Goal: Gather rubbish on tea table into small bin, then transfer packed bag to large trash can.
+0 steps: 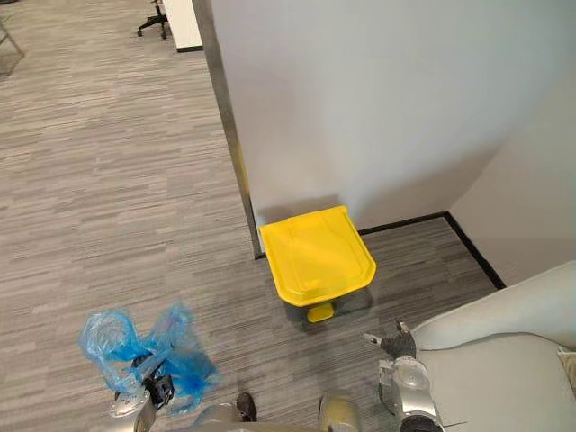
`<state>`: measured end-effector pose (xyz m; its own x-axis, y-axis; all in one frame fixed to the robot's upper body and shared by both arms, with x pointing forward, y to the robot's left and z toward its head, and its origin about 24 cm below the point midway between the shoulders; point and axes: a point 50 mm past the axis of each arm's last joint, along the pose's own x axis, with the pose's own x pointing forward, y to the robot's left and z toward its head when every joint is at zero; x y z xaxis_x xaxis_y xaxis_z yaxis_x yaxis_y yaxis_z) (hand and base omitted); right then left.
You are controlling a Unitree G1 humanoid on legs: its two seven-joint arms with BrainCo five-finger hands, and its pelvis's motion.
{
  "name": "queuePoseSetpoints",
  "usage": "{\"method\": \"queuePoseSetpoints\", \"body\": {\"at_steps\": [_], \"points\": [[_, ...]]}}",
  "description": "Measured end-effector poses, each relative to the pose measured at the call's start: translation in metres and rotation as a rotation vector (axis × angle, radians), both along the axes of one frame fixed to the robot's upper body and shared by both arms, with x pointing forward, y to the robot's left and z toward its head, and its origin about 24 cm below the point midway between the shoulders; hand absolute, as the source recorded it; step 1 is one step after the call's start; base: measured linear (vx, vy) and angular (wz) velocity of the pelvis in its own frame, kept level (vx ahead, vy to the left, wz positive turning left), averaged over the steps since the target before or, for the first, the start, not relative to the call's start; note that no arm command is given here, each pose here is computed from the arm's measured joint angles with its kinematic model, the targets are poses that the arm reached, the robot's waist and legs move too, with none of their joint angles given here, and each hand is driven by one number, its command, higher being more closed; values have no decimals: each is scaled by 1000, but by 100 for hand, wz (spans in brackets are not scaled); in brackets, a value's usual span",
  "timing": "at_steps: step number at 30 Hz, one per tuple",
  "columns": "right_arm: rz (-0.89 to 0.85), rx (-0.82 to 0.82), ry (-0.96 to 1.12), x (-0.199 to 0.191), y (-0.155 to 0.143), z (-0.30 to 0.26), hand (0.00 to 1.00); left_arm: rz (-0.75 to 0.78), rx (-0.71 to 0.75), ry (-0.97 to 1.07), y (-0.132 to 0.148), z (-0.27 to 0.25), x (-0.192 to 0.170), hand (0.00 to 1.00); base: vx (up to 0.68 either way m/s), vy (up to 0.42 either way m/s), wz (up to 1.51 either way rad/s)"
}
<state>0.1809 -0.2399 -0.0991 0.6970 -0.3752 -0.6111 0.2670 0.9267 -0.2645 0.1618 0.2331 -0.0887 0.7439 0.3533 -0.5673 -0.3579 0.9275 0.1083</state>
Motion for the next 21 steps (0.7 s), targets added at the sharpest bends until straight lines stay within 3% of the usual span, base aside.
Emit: {"method": "queuePoseSetpoints", "body": {"at_steps": [2, 4, 8, 12, 16, 21], "points": [[0, 20, -23, 3, 8, 1, 0, -17, 34, -45, 7, 10, 13, 100, 116, 29, 42], [-25, -20, -47, 8, -8, 10, 0, -62, -3, -67, -11, 12, 27, 100, 89, 91, 38], [-78, -18, 31, -21, -18, -1, 0, -86, 8, -136, -16, 26, 43, 100, 129, -66, 64], [-152, -21, 38, -31, -32, -1, 0, -83, -2, -133, -18, 24, 41, 100, 288, -182, 73], [-118, -10, -22, -8, -24, 6, 0, -92, -21, -128, -25, 22, 41, 100, 247, -139, 22], [-123, 4, 43, -20, -23, -5, 0, -89, -14, -82, -21, 13, 29, 100, 187, -82, 28]]}}
